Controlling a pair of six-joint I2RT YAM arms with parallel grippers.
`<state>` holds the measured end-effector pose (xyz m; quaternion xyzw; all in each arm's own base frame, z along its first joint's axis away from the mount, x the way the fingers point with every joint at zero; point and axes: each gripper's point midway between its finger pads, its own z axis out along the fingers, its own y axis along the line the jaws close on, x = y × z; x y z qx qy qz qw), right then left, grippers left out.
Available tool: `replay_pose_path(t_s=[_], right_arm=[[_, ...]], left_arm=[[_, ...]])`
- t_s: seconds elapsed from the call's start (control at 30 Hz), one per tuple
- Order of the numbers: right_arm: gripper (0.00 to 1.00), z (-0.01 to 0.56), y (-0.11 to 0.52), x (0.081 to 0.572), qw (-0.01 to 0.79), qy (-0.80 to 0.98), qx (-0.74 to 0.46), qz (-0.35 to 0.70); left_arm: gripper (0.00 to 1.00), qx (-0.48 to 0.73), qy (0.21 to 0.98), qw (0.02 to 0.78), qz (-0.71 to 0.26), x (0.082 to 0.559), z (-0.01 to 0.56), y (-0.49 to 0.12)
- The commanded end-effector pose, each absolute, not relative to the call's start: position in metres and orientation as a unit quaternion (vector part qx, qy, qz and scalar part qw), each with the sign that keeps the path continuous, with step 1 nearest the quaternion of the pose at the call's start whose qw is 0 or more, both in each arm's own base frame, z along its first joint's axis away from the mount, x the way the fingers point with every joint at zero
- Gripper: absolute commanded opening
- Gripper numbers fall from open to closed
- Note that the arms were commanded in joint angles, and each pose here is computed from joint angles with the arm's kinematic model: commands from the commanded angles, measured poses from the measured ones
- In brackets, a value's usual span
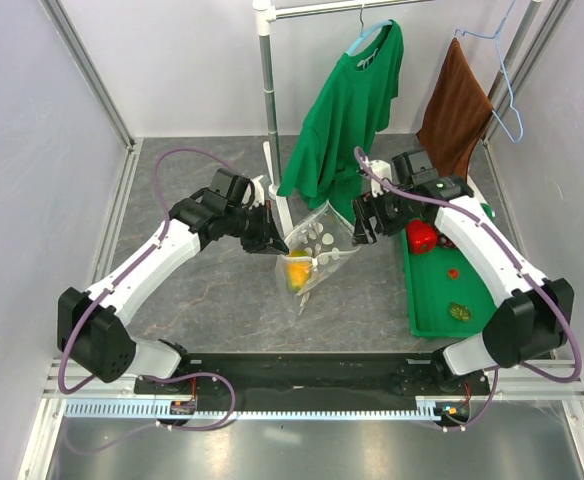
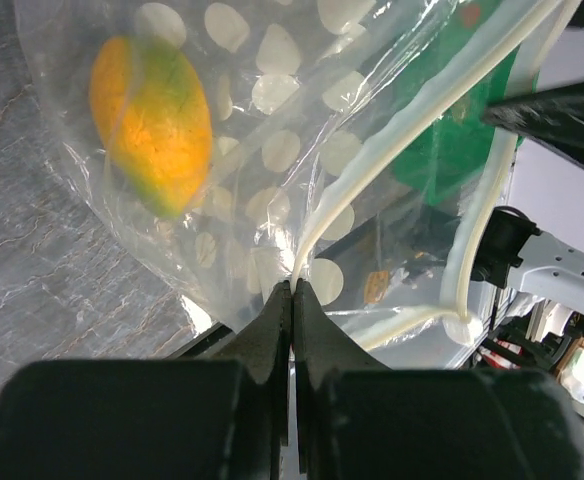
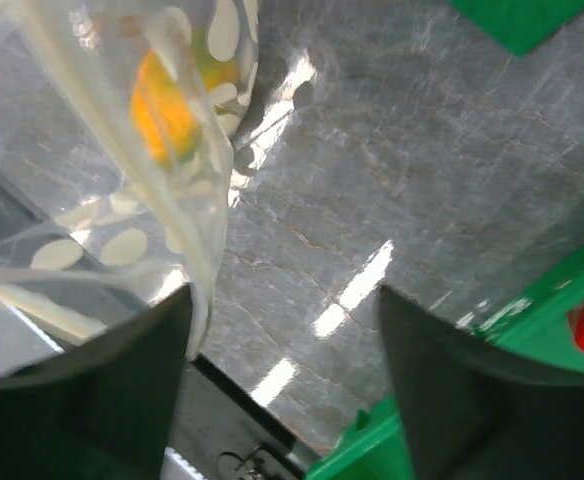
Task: Place the food in the zip-top bag and seal the zipper
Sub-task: Pick up the fake vegetable from the bin.
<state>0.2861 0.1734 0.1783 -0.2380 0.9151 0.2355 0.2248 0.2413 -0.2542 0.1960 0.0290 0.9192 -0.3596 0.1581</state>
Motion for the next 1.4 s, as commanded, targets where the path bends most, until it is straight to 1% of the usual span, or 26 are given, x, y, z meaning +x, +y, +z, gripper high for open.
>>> replay_pose_path(t_s=[0.0,0.03,0.13,0.2,0.27,0.37,0.47,0.53,0.67,0.8,0.87,1.13,1.37], right_arm=[[0.93,0.239,0.159,0.291,0.322,0.876,-0.277,0.229],[0.98,0.242,0.153,0.292,0.333,0.87,-0.288,0.222],[0.98,0.239,0.128,0.294,0.318,0.879,-0.274,0.224],[0.98,0.225,0.101,0.296,0.293,0.895,-0.25,0.225],[0.98,0.213,0.065,0.306,0.291,0.91,-0.213,0.205],[0.96,0.19,0.033,0.319,0.27,0.932,-0.18,0.161],[0.92,0.166,0.002,0.334,0.249,0.955,-0.122,0.104],[0.91,0.152,-0.014,0.347,0.243,0.962,-0.098,0.077],[0.9,0.134,-0.014,0.365,0.233,0.967,-0.068,0.084],[0.81,0.115,-0.013,0.372,0.215,0.971,-0.042,0.093],[0.79,0.103,-0.012,0.373,0.201,0.974,-0.033,0.1],[0.83,0.078,-0.007,0.363,0.169,0.978,-0.028,0.116],[0.83,0.055,-0.008,0.343,0.144,0.983,-0.029,0.107]], left_arm=[[0.02,0.035,0.91,0.187,-0.37,0.251,0.213,-0.257],[0.02,0.035,0.909,0.188,-0.371,0.251,0.214,-0.257],[0.02,0.035,0.909,0.186,-0.37,0.25,0.211,-0.257],[0.02,0.036,0.909,0.186,-0.371,0.251,0.21,-0.258],[0.02,0.036,0.909,0.186,-0.372,0.251,0.21,-0.258],[0.02,0.038,0.908,0.184,-0.374,0.251,0.211,-0.259],[0.02,0.036,0.908,0.184,-0.374,0.252,0.21,-0.26],[0.02,0.037,0.908,0.184,-0.375,0.252,0.21,-0.26],[0.02,0.038,0.907,0.183,-0.377,0.251,0.208,-0.26],[0.02,0.041,0.906,0.19,-0.377,0.251,0.211,-0.259],[0.02,0.04,0.907,0.189,-0.375,0.251,0.209,-0.258],[0.02,0.041,0.908,0.189,-0.372,0.251,0.207,-0.257],[0.02,0.042,0.907,0.187,-0.375,0.25,0.207,-0.258]])
